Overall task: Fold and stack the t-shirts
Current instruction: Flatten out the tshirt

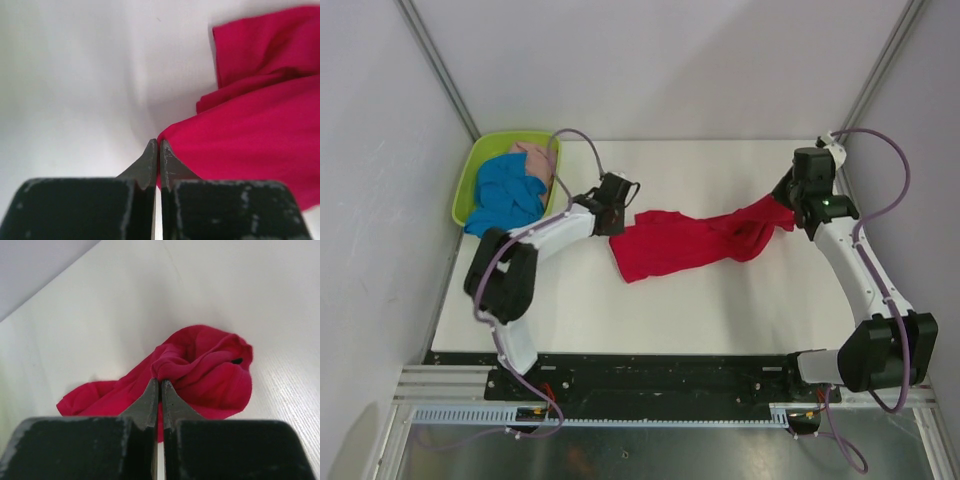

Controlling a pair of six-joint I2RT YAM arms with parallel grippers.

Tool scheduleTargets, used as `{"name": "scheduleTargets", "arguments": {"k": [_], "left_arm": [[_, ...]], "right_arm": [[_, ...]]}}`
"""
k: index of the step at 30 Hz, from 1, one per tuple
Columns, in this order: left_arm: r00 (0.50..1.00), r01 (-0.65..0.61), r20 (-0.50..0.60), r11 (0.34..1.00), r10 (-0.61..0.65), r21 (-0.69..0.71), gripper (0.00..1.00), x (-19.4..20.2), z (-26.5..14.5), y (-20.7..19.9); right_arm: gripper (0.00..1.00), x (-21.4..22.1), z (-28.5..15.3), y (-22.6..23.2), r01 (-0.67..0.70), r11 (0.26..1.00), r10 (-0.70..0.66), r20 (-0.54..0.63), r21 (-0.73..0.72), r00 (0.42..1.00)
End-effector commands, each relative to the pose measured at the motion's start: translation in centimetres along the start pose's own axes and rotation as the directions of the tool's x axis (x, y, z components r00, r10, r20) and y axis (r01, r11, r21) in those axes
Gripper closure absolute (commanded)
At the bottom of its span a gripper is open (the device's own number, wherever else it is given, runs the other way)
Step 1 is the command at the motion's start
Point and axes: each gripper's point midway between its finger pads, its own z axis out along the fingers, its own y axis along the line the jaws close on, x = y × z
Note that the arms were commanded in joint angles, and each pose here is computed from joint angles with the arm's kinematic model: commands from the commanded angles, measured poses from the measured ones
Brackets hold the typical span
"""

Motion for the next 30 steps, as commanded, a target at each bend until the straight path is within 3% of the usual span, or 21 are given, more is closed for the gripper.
{"name": "scheduleTargets", "arguments": {"k": [1, 7, 15, 21, 30], "left_arm": [[0.942, 0.153, 0.313, 0.984, -0.118, -0.091, 1.0, -7.4, -9.2, 3.6], [0.788, 0.318, 0.583, 0.941, -0.197, -0.112, 1.0, -12.6, -19.7, 7.9], [0.64, 0.411, 0.717, 0.911, -0.275, -0.017, 1.0, -13.8, -28.0, 10.5], [0.539, 0.431, 0.768, 0.897, -0.346, 0.102, 1.0, -16.8, -31.0, 10.0], [0.411, 0.387, 0.795, 0.875, -0.446, 0.291, 1.0, -30.6, -30.5, 7.0]], "right_arm": [[1.0, -4.4, -3.1, -1.1, -0.083, 0.996, 0.079, 0.162, 0.018, 0.984], [1.0, -9.9, -7.3, -2.5, -0.205, 0.979, 0.195, 0.364, -0.013, 0.911], [1.0, -12.1, -12.4, -3.5, -0.28, 0.957, 0.282, 0.459, -0.074, 0.843], [1.0, -13.7, -13.3, -1.8, -0.269, 0.947, 0.32, 0.489, -0.175, 0.812], [1.0, -19.6, -7.2, 4.2, -0.222, 0.896, 0.414, 0.544, -0.384, 0.729]]}}
